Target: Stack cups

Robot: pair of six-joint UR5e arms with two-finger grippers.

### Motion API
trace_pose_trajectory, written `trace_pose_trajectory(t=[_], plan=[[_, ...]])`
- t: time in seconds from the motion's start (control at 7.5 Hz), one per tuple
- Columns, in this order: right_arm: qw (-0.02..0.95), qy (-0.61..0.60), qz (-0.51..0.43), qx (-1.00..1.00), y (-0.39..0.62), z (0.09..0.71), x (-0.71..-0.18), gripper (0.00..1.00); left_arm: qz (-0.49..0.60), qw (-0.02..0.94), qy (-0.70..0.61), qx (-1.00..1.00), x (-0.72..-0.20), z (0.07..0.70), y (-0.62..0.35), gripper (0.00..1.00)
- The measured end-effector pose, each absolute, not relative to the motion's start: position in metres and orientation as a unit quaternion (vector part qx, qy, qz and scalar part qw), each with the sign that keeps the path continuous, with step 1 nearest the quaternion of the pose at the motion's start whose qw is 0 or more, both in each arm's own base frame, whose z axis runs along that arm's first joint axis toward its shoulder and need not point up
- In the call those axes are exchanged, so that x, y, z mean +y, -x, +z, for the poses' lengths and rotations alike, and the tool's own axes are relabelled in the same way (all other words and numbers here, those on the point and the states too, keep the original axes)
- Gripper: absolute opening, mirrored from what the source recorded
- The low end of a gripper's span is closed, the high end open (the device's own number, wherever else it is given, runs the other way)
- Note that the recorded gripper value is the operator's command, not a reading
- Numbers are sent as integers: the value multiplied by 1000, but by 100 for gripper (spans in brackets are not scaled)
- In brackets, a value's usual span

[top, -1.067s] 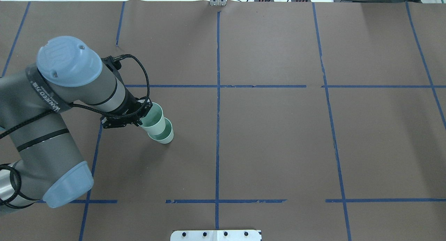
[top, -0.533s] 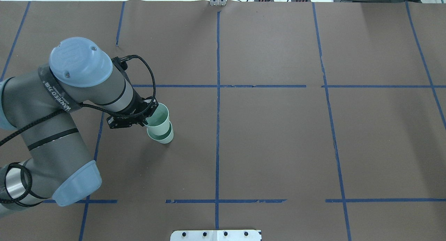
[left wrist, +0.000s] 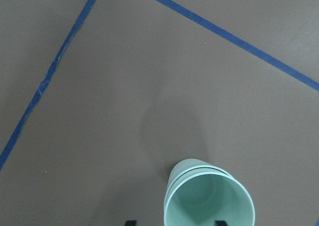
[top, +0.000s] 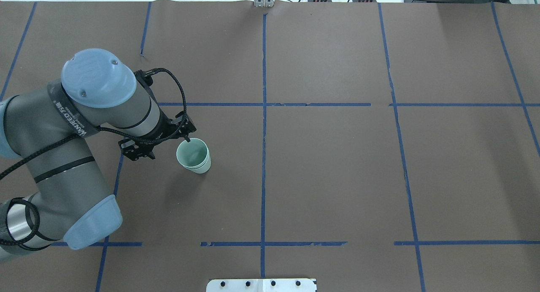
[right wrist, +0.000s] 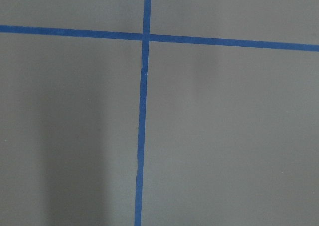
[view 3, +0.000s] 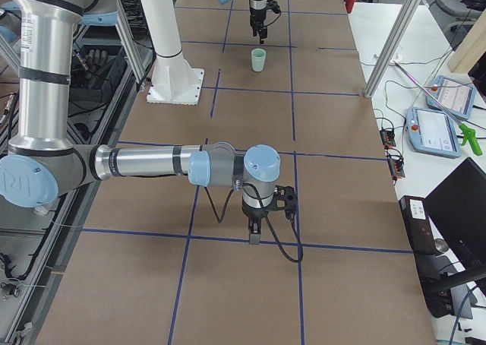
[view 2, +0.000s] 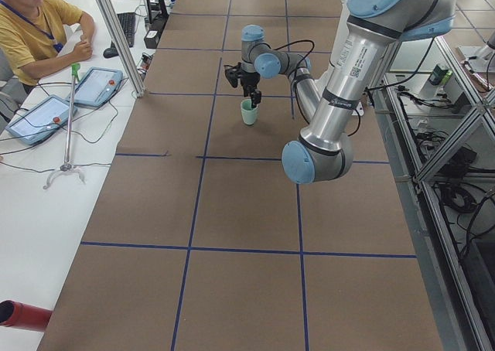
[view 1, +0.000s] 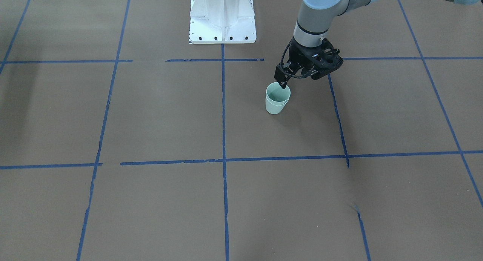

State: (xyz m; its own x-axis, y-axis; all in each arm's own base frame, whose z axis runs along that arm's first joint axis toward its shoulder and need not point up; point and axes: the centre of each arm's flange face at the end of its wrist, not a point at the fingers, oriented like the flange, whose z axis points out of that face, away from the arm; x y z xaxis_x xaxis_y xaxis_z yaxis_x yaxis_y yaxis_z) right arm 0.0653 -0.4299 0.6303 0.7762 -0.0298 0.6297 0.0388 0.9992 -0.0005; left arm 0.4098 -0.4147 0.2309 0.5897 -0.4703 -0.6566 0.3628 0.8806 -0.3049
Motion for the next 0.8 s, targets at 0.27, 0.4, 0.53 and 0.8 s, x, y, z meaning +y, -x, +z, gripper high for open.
trace_pose_trajectory(t=[0.27, 0.4, 0.53, 0.8], plan=[[942, 7, -18, -334, -65, 630, -430, 100, -201, 892, 49, 402, -428, 238, -384, 100], [942, 7, -18, -334, -65, 630, -430, 100, -165, 899, 36, 404, -444, 256, -355, 100], [942, 7, -18, -334, -65, 630, -430, 100, -121, 908, 19, 400, -463, 282, -316, 100], [942, 7, -18, -334, -65, 630, -430, 100, -29, 924, -18, 380, -490, 354, -218, 100]])
